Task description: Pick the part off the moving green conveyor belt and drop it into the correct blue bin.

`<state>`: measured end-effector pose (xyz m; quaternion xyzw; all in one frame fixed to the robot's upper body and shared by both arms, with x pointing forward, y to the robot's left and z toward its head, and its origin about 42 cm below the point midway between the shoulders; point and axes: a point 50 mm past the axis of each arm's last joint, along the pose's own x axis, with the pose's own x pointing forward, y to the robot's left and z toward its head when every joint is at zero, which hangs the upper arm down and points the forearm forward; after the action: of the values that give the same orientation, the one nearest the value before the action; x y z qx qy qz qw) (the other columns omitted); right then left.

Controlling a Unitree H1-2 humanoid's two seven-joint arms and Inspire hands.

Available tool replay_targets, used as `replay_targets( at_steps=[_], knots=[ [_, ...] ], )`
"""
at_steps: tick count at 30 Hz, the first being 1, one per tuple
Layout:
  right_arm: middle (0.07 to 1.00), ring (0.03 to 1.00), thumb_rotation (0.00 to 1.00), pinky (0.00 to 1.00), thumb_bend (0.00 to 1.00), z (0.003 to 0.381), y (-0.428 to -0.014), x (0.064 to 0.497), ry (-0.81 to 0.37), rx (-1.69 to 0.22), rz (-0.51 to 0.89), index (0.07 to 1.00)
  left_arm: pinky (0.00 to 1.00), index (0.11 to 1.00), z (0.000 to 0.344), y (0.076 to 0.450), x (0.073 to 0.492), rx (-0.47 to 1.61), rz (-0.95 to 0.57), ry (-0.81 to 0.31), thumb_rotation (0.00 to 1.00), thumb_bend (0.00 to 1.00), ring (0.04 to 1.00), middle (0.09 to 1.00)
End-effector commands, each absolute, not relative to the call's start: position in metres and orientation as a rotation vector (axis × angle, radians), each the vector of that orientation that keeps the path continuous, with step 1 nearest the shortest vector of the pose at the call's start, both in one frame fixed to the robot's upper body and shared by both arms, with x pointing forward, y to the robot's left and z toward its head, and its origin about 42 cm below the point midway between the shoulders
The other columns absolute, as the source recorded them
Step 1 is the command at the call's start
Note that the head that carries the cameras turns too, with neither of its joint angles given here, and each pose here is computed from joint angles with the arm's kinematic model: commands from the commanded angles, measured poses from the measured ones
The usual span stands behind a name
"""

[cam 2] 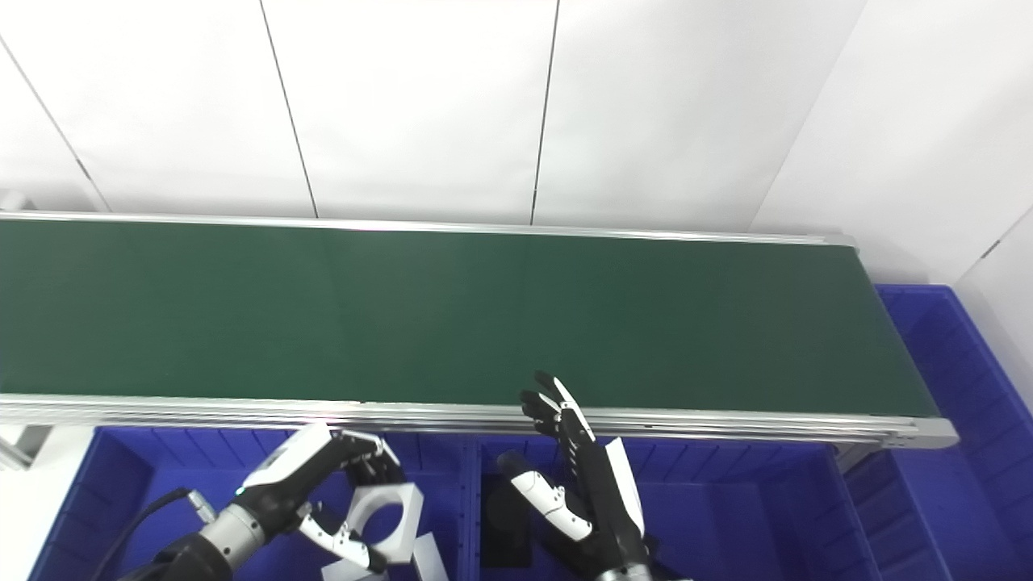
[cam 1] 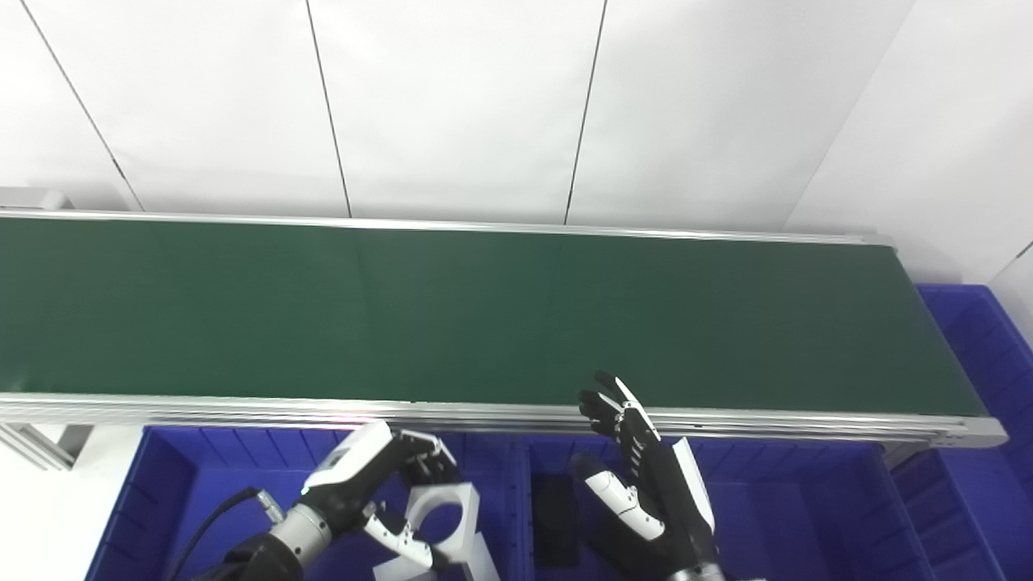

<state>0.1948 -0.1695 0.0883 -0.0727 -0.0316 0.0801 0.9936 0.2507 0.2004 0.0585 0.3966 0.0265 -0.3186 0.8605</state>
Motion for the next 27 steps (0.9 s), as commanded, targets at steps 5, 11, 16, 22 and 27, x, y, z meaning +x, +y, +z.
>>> replay_targets(
  at_steps=[5,11,16,22,27],
  knots=[
    [0.837,0.845,0.68,0.84,0.68,0.104,-0.169,0.195,-0.105,-0.142,0.15,0.928,0.44,0.504,0.07,0.194,0.259,0.926,-0.659,0.053,0.0,0.5,0.421,0.515],
    [0.835,0.841,0.67,0.83,0.68,0.106,-0.169,0.193,-0.108,-0.139,0.15,0.926,0.63,0.716,0.071,0.194,0.257,1.077,-0.745,0.236,0.08,0.62,0.735,0.782],
    [0.833,0.839,0.67,0.84,0.69,0.108,-0.168,0.192,-0.107,-0.137,0.15,0.926,0.85,0.94,0.081,0.198,0.257,1.098,-0.85,0.299,0.44,0.86,0.943,0.958],
    [0.859,0.854,0.68,0.84,0.71,0.111,-0.17,0.186,-0.093,-0.141,0.16,0.938,0.89,1.0,0.093,0.21,0.247,0.593,-0.854,0.222,0.53,1.0,1.0,1.0],
    [0.872,0.864,0.68,0.85,0.71,0.112,-0.172,0.183,-0.084,-0.16,0.164,0.944,0.9,0.968,0.085,0.208,0.241,0.3,-0.754,0.023,0.54,1.0,0.946,0.962]
  ],
)
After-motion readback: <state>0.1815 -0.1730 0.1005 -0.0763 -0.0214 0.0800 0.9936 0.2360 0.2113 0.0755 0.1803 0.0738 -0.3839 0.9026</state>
